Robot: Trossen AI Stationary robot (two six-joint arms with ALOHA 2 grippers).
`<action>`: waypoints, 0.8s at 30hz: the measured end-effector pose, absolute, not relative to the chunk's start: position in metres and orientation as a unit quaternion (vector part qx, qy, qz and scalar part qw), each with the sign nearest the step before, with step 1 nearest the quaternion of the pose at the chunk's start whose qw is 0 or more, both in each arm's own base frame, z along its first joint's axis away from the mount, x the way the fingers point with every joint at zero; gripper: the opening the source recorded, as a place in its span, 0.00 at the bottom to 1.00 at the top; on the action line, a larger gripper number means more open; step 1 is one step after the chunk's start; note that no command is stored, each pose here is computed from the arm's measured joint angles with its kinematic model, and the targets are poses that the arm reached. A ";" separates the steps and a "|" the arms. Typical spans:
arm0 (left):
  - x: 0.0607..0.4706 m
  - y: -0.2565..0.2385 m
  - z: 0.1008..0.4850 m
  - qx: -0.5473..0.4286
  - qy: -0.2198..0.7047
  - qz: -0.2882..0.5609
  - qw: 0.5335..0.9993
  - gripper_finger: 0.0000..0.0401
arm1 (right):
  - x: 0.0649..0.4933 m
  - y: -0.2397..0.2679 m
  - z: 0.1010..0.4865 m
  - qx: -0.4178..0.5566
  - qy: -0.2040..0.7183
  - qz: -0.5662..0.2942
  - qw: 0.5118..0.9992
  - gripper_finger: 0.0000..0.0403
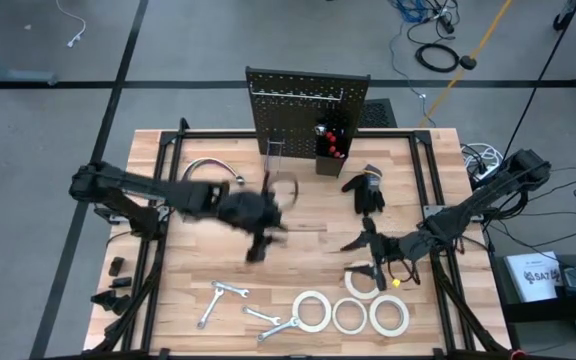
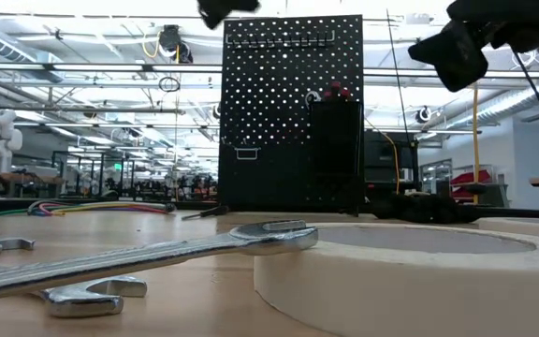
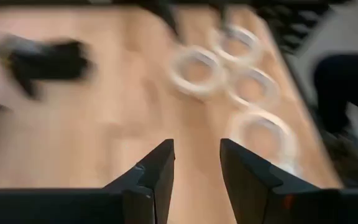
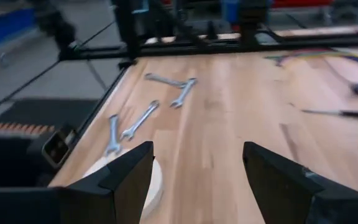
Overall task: Hang tools onto peg board
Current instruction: Hang the silver wrench on the peg board
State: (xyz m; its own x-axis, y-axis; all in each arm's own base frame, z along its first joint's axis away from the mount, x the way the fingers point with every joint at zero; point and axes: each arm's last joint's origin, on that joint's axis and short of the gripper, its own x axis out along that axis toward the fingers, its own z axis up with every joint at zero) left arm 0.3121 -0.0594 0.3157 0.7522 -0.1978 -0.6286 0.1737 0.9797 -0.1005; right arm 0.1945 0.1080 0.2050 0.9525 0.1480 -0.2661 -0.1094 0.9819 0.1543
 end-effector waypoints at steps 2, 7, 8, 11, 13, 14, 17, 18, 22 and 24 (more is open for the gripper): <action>0.305 -0.086 0.307 -0.036 0.355 -0.124 0.926 0.32 | 0.201 0.113 0.200 0.055 0.129 0.086 0.986 0.60; 0.297 -0.148 0.279 -0.086 0.373 -0.154 0.911 0.32 | 0.215 0.123 0.192 0.052 0.114 0.099 0.987 0.60; 0.298 -0.159 0.273 -0.095 0.370 -0.159 0.910 0.32 | 0.218 0.124 0.191 0.046 0.116 0.099 0.987 0.60; 0.306 -0.187 0.249 -0.129 0.376 -0.168 0.902 0.32 | 0.225 0.129 0.191 0.030 0.122 0.099 0.987 0.60; 0.314 -0.198 0.232 -0.150 0.394 -0.162 0.892 0.32 | 0.229 0.131 0.192 0.022 0.123 0.100 0.987 0.60; 0.318 -0.204 0.224 -0.155 0.405 -0.163 0.887 0.32 | 0.231 0.132 0.193 0.016 0.123 0.099 0.987 0.60; 0.326 -0.217 0.205 -0.161 0.432 -0.152 0.874 0.32 | 0.235 0.135 0.197 0.009 0.120 0.100 0.988 0.60; 0.328 -0.220 0.200 -0.168 0.440 -0.147 0.870 0.32 | 0.236 0.135 0.199 0.010 0.117 0.101 0.988 0.60; 0.337 -0.230 0.186 -0.200 0.459 -0.125 0.856 0.32 | 0.239 0.137 0.204 0.026 0.113 0.100 0.988 0.60; 0.340 -0.233 0.181 -0.208 0.459 -0.108 0.857 0.32 | 0.240 0.137 0.205 0.032 0.120 0.098 0.987 0.60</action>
State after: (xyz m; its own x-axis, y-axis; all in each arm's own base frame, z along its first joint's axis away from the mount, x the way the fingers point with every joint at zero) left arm 0.3405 -0.2332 0.1812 0.5555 -0.3762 -0.7416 -0.0048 0.8904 -0.4552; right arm 0.2396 0.1374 0.2050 0.9520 0.2011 -0.2308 -0.1857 0.9788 0.0868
